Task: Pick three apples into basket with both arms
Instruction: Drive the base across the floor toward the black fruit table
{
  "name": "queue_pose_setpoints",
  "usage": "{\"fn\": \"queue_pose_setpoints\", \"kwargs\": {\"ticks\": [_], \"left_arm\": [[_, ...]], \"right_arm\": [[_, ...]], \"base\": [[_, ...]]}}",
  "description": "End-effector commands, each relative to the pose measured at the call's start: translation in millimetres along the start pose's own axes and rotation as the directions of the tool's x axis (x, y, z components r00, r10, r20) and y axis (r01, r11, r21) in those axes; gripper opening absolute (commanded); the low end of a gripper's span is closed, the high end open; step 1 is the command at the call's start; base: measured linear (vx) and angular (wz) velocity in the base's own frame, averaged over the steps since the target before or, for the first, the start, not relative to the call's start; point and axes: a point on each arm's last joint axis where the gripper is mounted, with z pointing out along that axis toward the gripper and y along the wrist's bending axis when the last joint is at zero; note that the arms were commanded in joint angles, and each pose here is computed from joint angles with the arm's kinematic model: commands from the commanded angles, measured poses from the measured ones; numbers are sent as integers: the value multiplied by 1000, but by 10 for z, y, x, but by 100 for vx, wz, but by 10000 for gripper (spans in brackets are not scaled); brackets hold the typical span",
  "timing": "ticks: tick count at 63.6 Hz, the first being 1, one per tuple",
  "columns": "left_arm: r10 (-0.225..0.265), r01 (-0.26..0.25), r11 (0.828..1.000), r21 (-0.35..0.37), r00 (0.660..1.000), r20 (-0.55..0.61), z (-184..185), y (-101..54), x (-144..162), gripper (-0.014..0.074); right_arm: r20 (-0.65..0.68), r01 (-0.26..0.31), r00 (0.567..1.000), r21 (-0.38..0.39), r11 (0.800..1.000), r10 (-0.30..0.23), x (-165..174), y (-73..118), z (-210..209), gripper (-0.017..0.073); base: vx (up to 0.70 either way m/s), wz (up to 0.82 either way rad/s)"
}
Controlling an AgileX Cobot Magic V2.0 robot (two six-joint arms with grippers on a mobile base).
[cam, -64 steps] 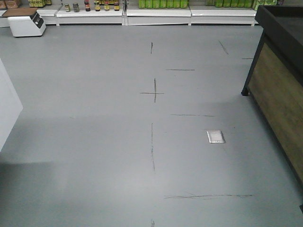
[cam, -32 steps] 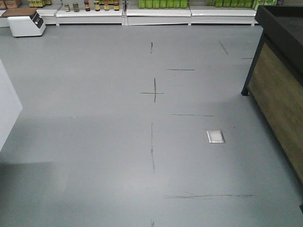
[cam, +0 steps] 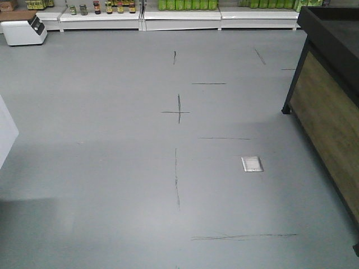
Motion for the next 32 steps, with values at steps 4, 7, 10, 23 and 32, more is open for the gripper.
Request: {"fn": "queue_pose_setpoints", "kwargs": {"ticks": [4,7,10,23,32], "left_arm": [[-16,16,1000,13,998,67,-4,-1,1,-6],[-16,16,1000,13,998,67,-4,-1,1,-6],[-16,16,1000,13,998,67,-4,-1,1,-6],[-16,16,1000,13,998,67,-4,-1,1,-6],[-16,16,1000,13,998,67,-4,-1,1,-6]], "right_arm": [[74,16,997,-1,1000,-16,-28,1,-3,-9],[74,16,997,-1,1000,-16,-28,1,-3,-9],[74,16,997,-1,1000,-16,-28,1,-3,-9],[74,16,997,-1,1000,-16,-28,1,-3,-9],[74,16,997,-1,1000,-16,-28,1,-3,-9]], "base": [[11,-4],[11,-3],[12,-1],[13,8],[15,13]]}}
